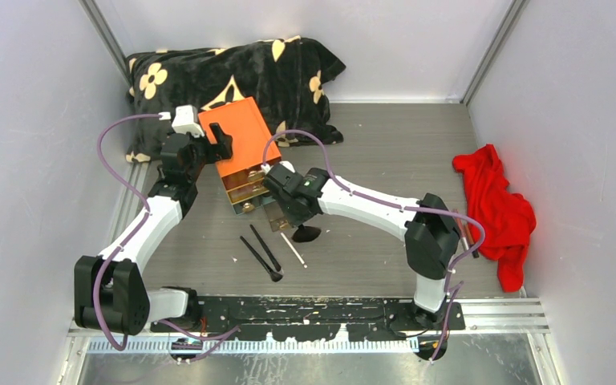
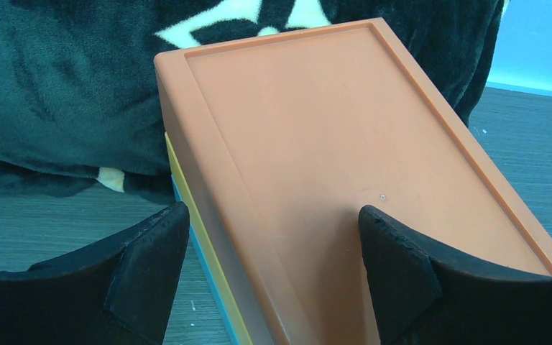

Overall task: Organize the makeup
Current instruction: Place the makeup brush in the drawer.

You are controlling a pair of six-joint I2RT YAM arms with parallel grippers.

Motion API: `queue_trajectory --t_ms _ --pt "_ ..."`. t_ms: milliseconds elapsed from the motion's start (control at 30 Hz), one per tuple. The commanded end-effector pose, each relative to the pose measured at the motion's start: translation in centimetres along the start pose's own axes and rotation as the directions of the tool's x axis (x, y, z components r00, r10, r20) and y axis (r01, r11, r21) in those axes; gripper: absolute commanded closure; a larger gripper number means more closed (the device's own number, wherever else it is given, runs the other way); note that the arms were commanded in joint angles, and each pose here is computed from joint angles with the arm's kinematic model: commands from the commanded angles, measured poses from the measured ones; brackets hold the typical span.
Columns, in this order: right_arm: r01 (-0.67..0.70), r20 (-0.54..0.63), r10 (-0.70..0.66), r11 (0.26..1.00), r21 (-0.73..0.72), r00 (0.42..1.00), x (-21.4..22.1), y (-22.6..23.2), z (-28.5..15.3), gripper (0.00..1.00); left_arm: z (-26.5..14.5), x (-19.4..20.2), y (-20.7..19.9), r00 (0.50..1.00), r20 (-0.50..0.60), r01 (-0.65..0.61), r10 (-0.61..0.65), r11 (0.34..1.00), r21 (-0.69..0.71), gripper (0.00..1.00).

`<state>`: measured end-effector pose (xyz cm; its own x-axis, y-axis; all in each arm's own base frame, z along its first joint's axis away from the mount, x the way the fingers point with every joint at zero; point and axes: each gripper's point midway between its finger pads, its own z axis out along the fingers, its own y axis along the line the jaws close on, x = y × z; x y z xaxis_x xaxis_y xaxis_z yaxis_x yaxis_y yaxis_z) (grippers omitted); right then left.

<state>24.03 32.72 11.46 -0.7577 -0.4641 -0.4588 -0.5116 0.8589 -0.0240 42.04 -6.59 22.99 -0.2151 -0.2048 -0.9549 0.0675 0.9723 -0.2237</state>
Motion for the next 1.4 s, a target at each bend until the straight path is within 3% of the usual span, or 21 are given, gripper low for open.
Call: queue_trajectory --t_ms 0,533,1367 --pt "0.012 0.038 -0.011 1.0 -0.014 0.999 -1.5 0.8 0.0 0.99 -1.3 7.5 2.2 0.965 -0.255 -0.074 0.058 0.996 -0.055 0.14" --pt "0.022 0.119 -0.025 1.0 0.021 0.993 -4.6 0.9 0.5 0.97 -1.3 7.1 2.2 0.966 -0.249 -0.077 0.061 0.995 -0.055 0.14" --pt "0.1 0.152 -0.113 0.991 0.091 0.982 -8.0 0.8 0.6 0.95 -1.5 6.8 2.4 0.967 -0.247 -0.084 0.065 0.994 -0.067 0.14"
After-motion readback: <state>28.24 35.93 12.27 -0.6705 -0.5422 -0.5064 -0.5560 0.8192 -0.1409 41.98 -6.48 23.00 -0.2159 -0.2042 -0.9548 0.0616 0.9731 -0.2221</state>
